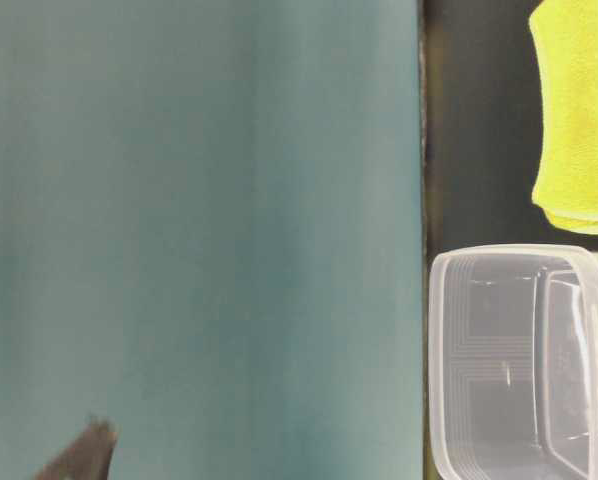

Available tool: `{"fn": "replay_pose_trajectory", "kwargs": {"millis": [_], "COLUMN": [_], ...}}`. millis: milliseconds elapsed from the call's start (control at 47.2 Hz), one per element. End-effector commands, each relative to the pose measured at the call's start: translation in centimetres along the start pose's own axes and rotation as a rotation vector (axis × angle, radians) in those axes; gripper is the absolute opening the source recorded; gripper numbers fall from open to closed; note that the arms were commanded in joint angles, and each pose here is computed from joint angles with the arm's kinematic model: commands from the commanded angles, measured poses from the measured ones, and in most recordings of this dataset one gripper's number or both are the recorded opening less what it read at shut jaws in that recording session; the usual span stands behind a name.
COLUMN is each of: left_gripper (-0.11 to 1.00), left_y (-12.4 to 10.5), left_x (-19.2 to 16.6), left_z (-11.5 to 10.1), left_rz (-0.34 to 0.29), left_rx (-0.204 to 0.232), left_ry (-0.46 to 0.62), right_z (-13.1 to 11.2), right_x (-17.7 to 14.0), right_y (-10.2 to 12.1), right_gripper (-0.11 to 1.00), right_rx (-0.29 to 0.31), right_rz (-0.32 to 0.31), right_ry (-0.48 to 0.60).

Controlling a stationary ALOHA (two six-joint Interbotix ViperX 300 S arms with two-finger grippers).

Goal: Place the yellow towel into the container with the left arm.
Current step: 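Move the left gripper over the container toward the yellow towel, then lower the left gripper onto the yellow towel and close on it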

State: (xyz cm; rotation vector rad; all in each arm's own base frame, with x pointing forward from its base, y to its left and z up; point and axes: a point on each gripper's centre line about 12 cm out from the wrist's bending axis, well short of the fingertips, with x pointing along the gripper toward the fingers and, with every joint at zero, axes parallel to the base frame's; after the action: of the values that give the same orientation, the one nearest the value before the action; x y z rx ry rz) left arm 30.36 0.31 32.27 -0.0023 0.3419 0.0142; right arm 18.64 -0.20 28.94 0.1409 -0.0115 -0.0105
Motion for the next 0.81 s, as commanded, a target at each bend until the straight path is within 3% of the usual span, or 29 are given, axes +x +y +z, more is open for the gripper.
{"fn": "replay_pose_trajectory", "kwargs": {"millis": [0,127,297,382,636,700,785], "left_gripper": [0.00,0.00,0.02,0.12,0.81,0.90,0.91], "left_y": [-0.3,-0.3,-0.2,0.0,0.8,1.0,1.2], "left_x": [2.0,5.0,8.7,10.3,16.0,17.6,20.0], "left_z": [2.1,2.2,2.1,1.9,0.4,0.2,-0.5], "left_rz": [-0.007,-0.002,0.006,0.011,0.026,0.027,0.024], "left_rx": [0.011,0.011,0.012,0.010,0.021,0.029,0.053], "left_ry": [0.020,0.130,0.271,0.317,0.457,0.488,0.550], "right_z": [1.0,1.2,0.8,0.9,1.4,1.4,1.3], "right_x": [0.0,-0.3,-1.0,-1.5,-3.4,-3.9,-4.4], "right_y": [0.1,0.2,0.1,0.2,0.1,0.1,-0.1], "right_gripper": [0.01,0.15,0.62,0.79,0.80,0.80,0.80], "right_rx": [0.015,0.014,0.006,0.002,-0.003,-0.005,-0.006], "right_rz": [0.003,0.003,-0.004,-0.003,-0.007,-0.010,-0.023], "right_ry": [-0.026,-0.021,0.037,0.040,0.021,0.026,0.043]}}
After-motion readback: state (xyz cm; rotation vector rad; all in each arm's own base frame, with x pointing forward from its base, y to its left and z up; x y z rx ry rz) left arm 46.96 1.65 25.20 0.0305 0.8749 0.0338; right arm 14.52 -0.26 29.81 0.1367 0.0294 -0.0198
